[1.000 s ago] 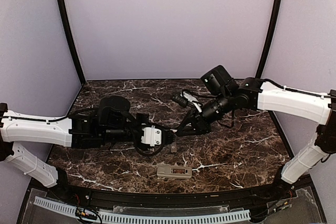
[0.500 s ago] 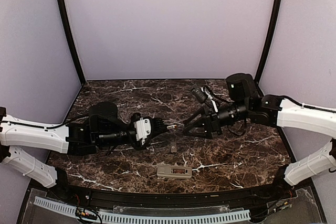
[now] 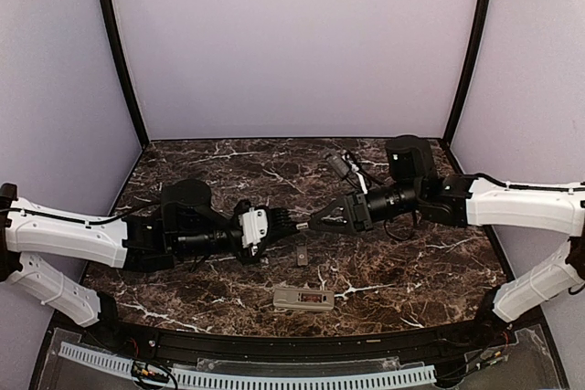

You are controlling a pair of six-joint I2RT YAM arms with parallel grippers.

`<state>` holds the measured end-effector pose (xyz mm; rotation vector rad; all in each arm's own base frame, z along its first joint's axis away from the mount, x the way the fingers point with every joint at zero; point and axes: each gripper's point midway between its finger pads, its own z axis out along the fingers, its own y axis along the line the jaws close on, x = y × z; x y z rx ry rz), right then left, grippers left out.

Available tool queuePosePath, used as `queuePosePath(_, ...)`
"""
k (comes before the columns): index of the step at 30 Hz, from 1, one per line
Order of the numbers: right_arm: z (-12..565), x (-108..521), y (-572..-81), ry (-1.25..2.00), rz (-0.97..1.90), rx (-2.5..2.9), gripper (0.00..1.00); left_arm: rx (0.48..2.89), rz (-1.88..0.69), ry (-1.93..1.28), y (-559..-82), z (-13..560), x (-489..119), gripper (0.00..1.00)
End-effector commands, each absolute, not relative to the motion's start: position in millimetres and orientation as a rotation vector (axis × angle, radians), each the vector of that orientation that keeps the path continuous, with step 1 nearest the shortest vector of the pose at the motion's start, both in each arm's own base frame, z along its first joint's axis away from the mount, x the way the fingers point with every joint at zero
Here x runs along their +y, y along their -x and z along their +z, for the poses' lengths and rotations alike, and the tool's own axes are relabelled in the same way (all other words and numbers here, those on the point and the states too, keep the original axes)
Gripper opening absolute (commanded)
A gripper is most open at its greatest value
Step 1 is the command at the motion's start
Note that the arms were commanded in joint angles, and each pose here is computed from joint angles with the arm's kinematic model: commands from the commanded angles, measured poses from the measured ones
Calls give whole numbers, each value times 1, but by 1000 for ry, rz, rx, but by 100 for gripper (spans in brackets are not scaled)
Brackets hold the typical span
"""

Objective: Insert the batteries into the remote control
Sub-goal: Pass from the left arm to the right

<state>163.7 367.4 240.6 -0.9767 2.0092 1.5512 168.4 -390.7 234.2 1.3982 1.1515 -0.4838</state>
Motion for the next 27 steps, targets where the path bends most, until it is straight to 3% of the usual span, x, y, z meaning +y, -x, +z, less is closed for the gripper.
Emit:
queuePosePath(1,247,375,-168,970,1593,1990,48,1128,-507,-1383,-169,243,-395,0)
queuePosePath(5,253,375,-169,975,1576,1969,29,1131,-505,-1390,-169,241,-395,0)
queuePosePath(7,250,374,-170,978,1563,1977,25,1133,-503,-1394,-169,240,-396,0)
queuePosePath(21,242,379,-162,1038,1620,2016,17,1136,-484,-1406,-171,240,-397,0)
queuePosePath(23,242,378,-162,1043,1621,2020,12,1138,-481,-1406,-171,240,-397,0)
queuePosePath(25,243,377,-161,1047,1621,2013,1,1142,-479,-1406,-172,239,-396,0)
queuePosePath(27,242,377,-161,1043,1609,2026,0,1149,-476,-1410,-172,238,-396,0)
